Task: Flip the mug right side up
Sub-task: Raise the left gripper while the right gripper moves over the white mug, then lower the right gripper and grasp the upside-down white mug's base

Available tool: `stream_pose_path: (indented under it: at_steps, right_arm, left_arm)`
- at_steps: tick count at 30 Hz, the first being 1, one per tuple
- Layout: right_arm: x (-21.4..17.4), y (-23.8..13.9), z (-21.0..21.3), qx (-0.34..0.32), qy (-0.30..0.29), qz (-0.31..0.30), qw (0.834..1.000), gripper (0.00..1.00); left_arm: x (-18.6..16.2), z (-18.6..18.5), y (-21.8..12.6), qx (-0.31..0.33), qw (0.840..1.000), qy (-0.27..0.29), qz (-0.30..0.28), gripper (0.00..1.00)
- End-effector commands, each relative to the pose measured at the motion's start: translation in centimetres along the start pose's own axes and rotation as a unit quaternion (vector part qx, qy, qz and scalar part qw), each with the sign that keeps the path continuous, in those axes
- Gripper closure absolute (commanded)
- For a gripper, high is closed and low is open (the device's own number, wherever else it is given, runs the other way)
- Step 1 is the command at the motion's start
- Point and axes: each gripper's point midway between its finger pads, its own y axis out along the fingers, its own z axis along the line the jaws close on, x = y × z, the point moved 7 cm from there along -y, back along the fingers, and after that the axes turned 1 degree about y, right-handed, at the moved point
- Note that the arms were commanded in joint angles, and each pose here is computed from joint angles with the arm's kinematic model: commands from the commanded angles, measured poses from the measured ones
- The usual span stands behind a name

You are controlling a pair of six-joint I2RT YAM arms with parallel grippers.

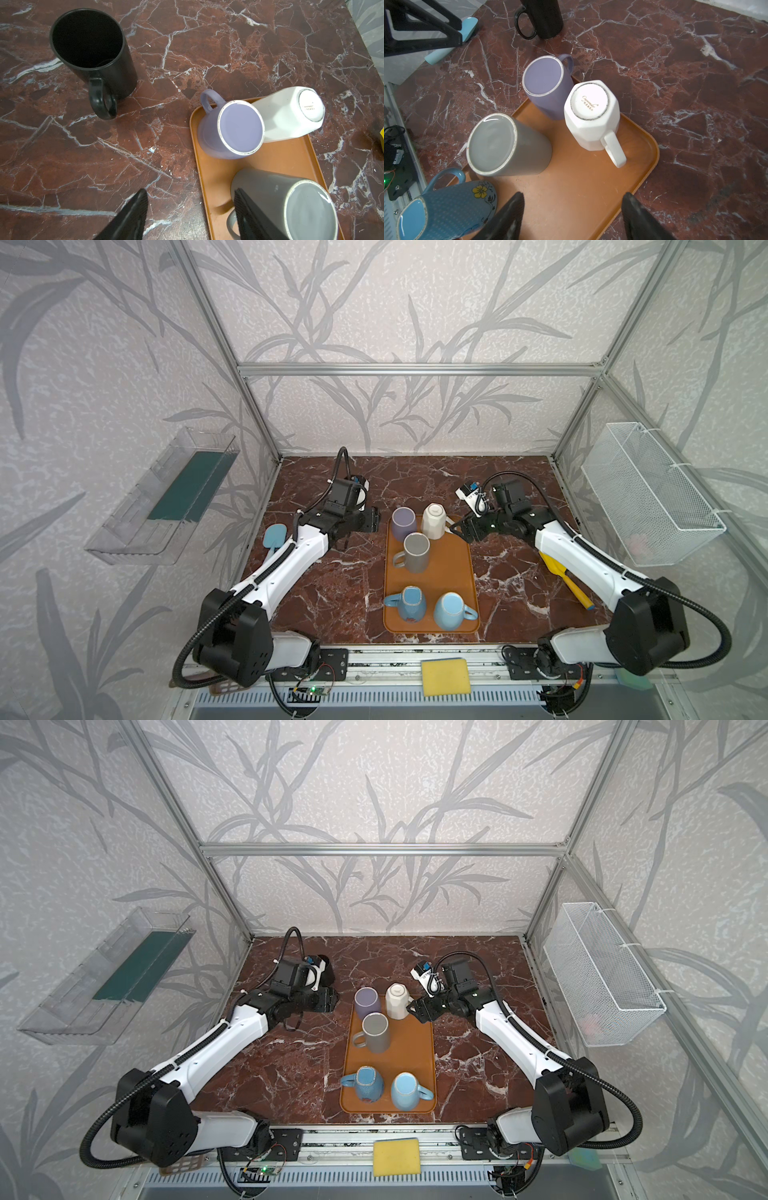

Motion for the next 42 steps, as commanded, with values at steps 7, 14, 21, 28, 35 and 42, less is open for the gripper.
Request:
stream_pose_path:
  at_steps: [7,14,21,28,35,42]
  right_arm:
    - [0.2,2.1,-1.3,0.0,-0.043,0.065,0.997,0.25]
    - [0.0,3.6,-2.5,-0.008,-0.07,0.122,0.99,0.25]
    - [0.0,4.8,-3.2,-0.003,-0.088,0.168,0.982,0.27]
    - [0.0,6.2,-3.9,-0.007,-0.104,0.22,0.97,0.29]
    - [0.2,7.8,-4.1,-0.01,-0.127,0.261,0.957,0.32]
    - [0.6,8.8,-3.9,-0.008,-0.148,0.282,0.948,0.36]
  left_arm:
    - [0.1,0.0,-0.7,0.005,1.0,-0.001,-0.02,0.31]
    - [-0.1,0.1,-0.5,0.008,1.0,-0.001,-0.016,0.31]
    - [0.0,0.1,-0.5,0.007,1.0,-0.001,-0.016,0.31]
    - [-0.1,0.1,-0.2,0.008,1.0,-0.001,-0.013,0.31]
    - [-0.3,0.2,-0.4,0.008,1.0,0.0,-0.014,0.31]
    - [-0.4,0.2,-0.6,0.007,1.0,0.002,-0.015,0.31]
